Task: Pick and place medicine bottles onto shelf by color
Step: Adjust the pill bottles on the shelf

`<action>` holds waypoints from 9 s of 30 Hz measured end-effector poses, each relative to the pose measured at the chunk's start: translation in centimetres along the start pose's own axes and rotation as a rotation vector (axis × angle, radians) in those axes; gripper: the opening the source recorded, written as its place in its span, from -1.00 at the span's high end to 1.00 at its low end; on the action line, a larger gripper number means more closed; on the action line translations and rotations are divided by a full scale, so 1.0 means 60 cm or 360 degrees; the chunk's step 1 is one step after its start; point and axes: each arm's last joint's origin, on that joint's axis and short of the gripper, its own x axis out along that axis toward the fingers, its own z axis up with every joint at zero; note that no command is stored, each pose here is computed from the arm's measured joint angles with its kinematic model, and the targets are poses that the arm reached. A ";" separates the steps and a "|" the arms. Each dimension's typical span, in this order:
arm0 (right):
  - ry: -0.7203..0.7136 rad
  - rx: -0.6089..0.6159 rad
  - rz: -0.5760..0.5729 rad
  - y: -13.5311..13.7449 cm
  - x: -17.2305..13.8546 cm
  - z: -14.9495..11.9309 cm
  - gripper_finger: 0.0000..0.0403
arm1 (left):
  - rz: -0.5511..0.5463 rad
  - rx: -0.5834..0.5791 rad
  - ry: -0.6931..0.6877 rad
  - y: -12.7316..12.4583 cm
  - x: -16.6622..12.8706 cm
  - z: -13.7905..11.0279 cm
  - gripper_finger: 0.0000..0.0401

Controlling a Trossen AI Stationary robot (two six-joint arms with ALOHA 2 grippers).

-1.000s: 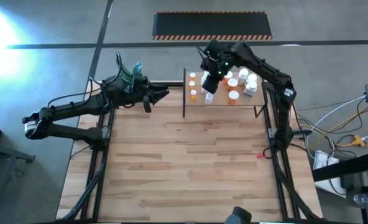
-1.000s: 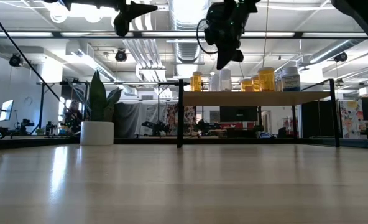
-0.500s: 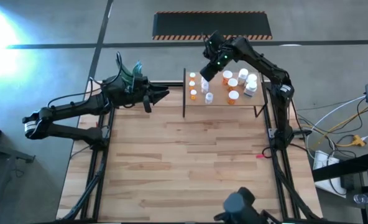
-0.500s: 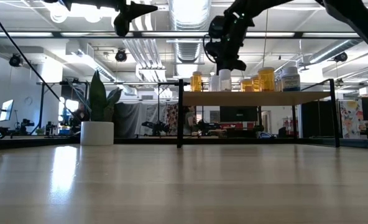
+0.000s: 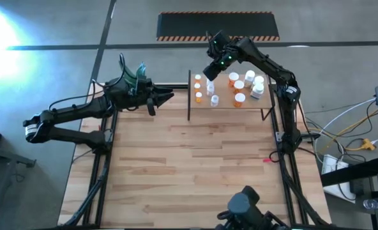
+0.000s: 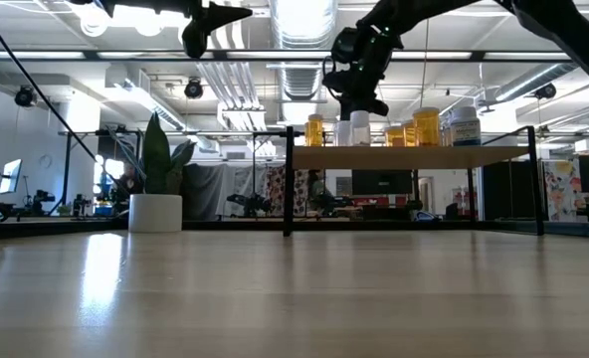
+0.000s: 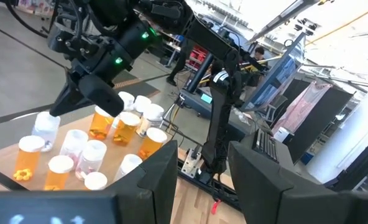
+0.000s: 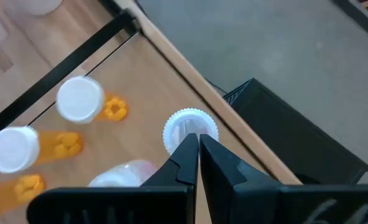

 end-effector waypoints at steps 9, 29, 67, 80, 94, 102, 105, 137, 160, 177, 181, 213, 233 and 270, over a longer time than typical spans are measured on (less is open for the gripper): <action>-0.0052 0.0023 -0.0015 -0.004 -0.004 0.005 0.96 | 0.0000 0.0000 -0.0001 0.000 0.000 0.000 0.37; 0.0200 -0.0512 0.0551 0.135 -0.142 -0.064 0.96 | 0.0003 0.0002 0.0004 0.001 0.000 -0.001 0.37; 0.0155 -0.0474 0.0286 0.128 -0.116 -0.064 0.96 | -0.0015 0.0001 0.0002 -0.001 0.000 0.001 0.37; 0.0358 0.0022 -0.0019 -0.061 -0.109 -0.080 0.96 | -0.0017 0.0000 0.0000 -0.001 0.000 0.001 0.37; 0.0208 0.0067 -0.0006 -0.064 -0.059 -0.054 0.96 | -0.0030 0.0005 -0.0026 -0.002 0.000 0.003 0.37; 0.0160 0.0080 0.0051 -0.061 -0.059 -0.051 0.96 | -0.0030 0.0006 -0.0027 -0.002 0.001 0.003 0.37; 0.0123 0.0089 0.0046 -0.057 -0.083 -0.050 0.96 | -0.0030 0.0006 -0.0026 -0.002 0.001 0.003 0.37; 0.0342 0.0110 0.0121 0.000 -0.071 -0.101 0.96 | -0.0029 0.0006 -0.0027 -0.001 0.001 0.002 0.37; 0.0315 0.0006 0.0278 0.038 -0.171 -0.099 0.96 | -0.0043 0.0005 -0.0025 -0.002 0.001 0.003 0.37; 0.0648 0.0044 0.0149 0.056 -0.146 -0.197 0.96 | -0.0042 0.0004 -0.0017 -0.001 0.003 0.001 0.37; 0.0608 0.0042 0.0154 0.054 -0.128 -0.199 0.96 | -0.0041 0.0004 -0.0015 -0.001 0.003 0.000 0.37; 0.0179 0.0088 0.0056 0.019 -0.181 -0.096 0.96 | -0.0041 0.0005 -0.0019 -0.001 0.004 0.002 0.37; 0.0455 0.0355 -0.0212 -0.098 -0.142 -0.141 0.96 | -0.0043 0.0004 -0.0015 -0.001 0.004 0.001 0.37; 0.0207 0.0517 -0.0394 -0.119 -0.128 -0.124 0.96 | -0.0072 0.0010 -0.0036 -0.003 0.004 0.003 0.37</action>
